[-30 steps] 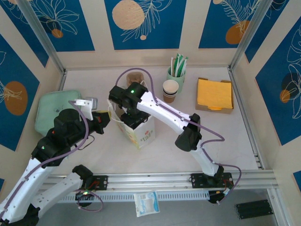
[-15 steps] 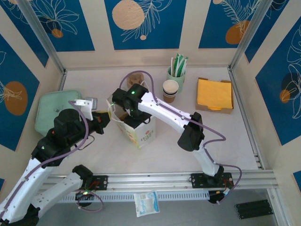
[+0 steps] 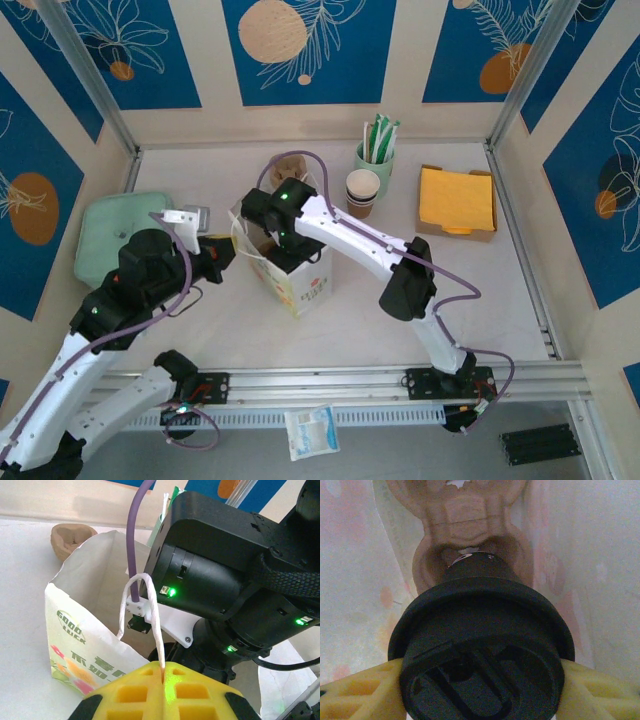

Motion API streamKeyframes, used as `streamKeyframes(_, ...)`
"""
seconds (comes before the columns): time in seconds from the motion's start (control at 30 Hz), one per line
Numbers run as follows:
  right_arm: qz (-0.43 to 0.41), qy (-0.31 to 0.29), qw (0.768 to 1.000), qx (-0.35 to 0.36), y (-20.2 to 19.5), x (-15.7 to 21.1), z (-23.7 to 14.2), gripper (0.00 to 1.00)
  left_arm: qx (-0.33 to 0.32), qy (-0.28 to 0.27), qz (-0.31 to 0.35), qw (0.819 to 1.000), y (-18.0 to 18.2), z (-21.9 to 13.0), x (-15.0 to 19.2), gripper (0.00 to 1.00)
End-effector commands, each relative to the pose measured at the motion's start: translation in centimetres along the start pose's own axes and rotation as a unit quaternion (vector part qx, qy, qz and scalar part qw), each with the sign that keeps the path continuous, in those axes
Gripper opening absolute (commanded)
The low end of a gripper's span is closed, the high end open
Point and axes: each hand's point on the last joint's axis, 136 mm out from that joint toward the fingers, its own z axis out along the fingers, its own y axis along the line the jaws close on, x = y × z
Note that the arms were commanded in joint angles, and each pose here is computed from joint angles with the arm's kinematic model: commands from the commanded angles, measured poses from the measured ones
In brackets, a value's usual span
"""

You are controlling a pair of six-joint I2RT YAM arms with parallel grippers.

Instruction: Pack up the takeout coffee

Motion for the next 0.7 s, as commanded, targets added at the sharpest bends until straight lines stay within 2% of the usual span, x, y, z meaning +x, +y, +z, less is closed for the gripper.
streamKeyframes(0.0,0.009,-0.013,1.000,-0.021,-0.13,0.62,-1.75,0.51,-0.002,-0.011,0.009,1.000,-0.06,-0.23,-0.63,0.00)
streamKeyframes(0.67,0.007,-0.014,1.000,-0.026,-0.18,0.64,-2.14,0.51,-0.005,-0.010,0.009,1.000,-0.03,-0.31,-0.71,0.00)
